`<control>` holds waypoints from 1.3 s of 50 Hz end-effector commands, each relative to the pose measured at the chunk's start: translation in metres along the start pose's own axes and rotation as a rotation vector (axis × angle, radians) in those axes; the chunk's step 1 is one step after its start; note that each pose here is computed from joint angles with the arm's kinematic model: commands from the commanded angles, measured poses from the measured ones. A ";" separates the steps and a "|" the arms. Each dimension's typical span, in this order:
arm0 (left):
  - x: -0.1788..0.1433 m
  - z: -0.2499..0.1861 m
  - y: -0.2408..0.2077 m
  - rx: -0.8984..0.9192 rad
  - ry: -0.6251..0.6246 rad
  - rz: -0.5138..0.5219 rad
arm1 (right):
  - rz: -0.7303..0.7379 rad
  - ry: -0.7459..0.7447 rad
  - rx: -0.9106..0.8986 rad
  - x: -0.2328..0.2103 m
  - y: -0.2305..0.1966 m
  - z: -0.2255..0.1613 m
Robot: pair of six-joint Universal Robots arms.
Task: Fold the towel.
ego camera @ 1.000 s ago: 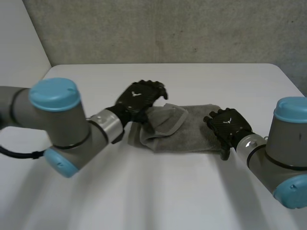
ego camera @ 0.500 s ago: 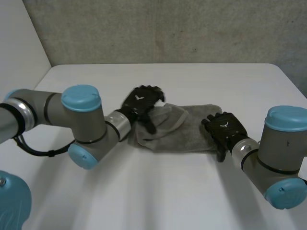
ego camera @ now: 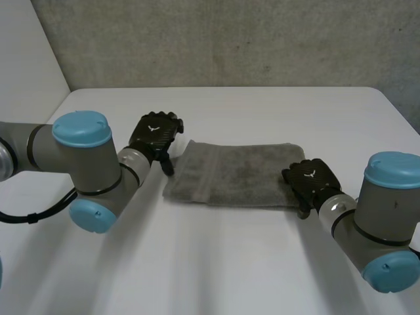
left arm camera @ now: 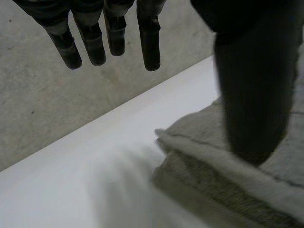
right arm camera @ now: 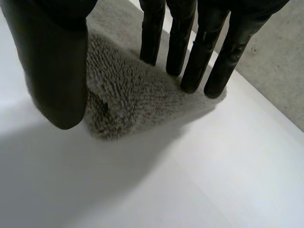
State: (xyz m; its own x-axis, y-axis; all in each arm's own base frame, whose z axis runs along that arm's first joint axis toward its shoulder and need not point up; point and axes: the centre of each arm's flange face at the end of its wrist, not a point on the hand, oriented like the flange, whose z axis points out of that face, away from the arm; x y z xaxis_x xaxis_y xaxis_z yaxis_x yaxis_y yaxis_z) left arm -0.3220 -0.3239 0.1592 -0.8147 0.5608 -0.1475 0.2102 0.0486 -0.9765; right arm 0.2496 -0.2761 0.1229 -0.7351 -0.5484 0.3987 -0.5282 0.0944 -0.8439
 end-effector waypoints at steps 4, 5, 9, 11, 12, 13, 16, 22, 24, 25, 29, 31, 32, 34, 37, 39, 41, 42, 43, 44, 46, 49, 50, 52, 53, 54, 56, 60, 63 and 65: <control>0.007 -0.009 -0.008 0.016 0.027 0.000 | 0.014 0.040 -0.028 0.019 0.010 -0.002; 0.008 -0.010 -0.008 0.016 0.034 0.000 | 0.013 0.043 -0.024 0.021 0.011 -0.001; 0.007 -0.011 -0.010 0.016 0.037 -0.002 | -0.012 0.053 -0.016 0.026 0.009 0.002; 0.007 -0.013 -0.010 0.016 0.037 -0.002 | -0.031 0.059 -0.014 0.030 0.008 0.002; 0.006 -0.015 -0.012 0.016 0.034 -0.002 | -0.050 0.072 -0.011 0.036 0.007 0.003; 0.004 -0.018 -0.014 0.017 0.030 -0.003 | -0.071 0.095 0.001 0.044 0.002 0.004; 0.002 -0.022 -0.018 0.024 0.029 -0.003 | -0.124 0.144 0.056 0.059 -0.020 0.004; -0.001 -0.025 -0.024 0.041 0.025 -0.004 | -0.158 0.142 0.107 0.065 -0.054 0.006; -0.004 -0.025 -0.029 0.053 0.017 -0.006 | -0.180 0.074 0.173 0.043 -0.087 0.001; -0.004 -0.025 -0.029 0.053 0.017 -0.006 | -0.180 0.073 0.174 0.042 -0.088 0.001; -0.010 -0.024 -0.032 0.065 0.001 -0.015 | -0.208 -0.067 0.253 -0.015 -0.118 -0.001; -0.012 -0.025 -0.032 0.064 -0.003 -0.019 | -0.221 -0.114 0.272 -0.037 -0.123 -0.003; -0.014 -0.025 -0.033 0.065 -0.008 -0.025 | -0.235 -0.165 0.287 -0.059 -0.125 -0.007; -0.015 -0.025 -0.032 0.062 -0.010 -0.034 | -0.248 -0.216 0.287 -0.080 -0.121 -0.010; -0.015 -0.026 -0.028 0.051 -0.008 -0.051 | -0.270 -0.305 0.256 -0.116 -0.103 -0.014; -0.014 -0.027 -0.027 0.047 -0.007 -0.056 | -0.279 -0.337 0.236 -0.129 -0.094 -0.015; -0.014 -0.027 -0.027 0.046 -0.005 -0.056 | -0.288 -0.359 0.189 -0.138 -0.077 -0.014; -0.014 -0.027 -0.027 0.046 -0.005 -0.056 | -0.288 -0.359 0.189 -0.138 -0.077 -0.014; -0.014 -0.027 -0.027 0.049 -0.006 -0.056 | -0.284 -0.361 0.177 -0.138 -0.073 -0.014; -0.013 -0.027 -0.028 0.052 -0.005 -0.055 | -0.273 -0.351 0.160 -0.135 -0.071 -0.014; -0.014 -0.026 -0.029 0.056 -0.005 -0.056 | -0.247 -0.325 0.144 -0.127 -0.071 -0.014; -0.010 -0.025 -0.031 0.068 0.002 -0.058 | -0.162 -0.265 0.133 -0.103 -0.079 -0.018; -0.010 -0.025 -0.031 0.068 0.002 -0.058 | -0.162 -0.264 0.133 -0.103 -0.079 -0.018; -0.005 -0.023 -0.033 0.086 0.013 -0.068 | -0.078 -0.215 0.129 -0.078 -0.085 -0.027; -0.005 -0.023 -0.033 0.086 0.013 -0.068 | -0.078 -0.215 0.129 -0.078 -0.085 -0.027; -0.002 -0.024 -0.034 0.090 0.022 -0.078 | -0.045 -0.197 0.124 -0.068 -0.086 -0.030; 0.003 -0.025 -0.035 0.094 0.034 -0.091 | -0.010 -0.179 0.116 -0.059 -0.085 -0.035; 0.014 -0.025 -0.040 0.110 0.063 -0.132 | 0.066 -0.145 0.101 -0.040 -0.082 -0.045; 0.024 -0.020 -0.037 0.109 0.089 -0.195 | 0.085 -0.121 0.102 -0.027 -0.082 -0.044; 0.031 -0.017 -0.032 0.098 0.104 -0.216 | 0.095 -0.095 0.099 -0.017 -0.081 -0.040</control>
State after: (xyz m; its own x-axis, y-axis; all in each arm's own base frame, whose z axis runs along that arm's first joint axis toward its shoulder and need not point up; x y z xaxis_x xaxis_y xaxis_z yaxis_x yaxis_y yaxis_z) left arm -0.3299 -0.2982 0.1983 -0.7947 0.6070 0.0020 0.0318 0.0450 -0.9985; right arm 0.3031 -0.2280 0.1932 -0.6958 -0.6541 0.2967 -0.4313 0.0502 -0.9008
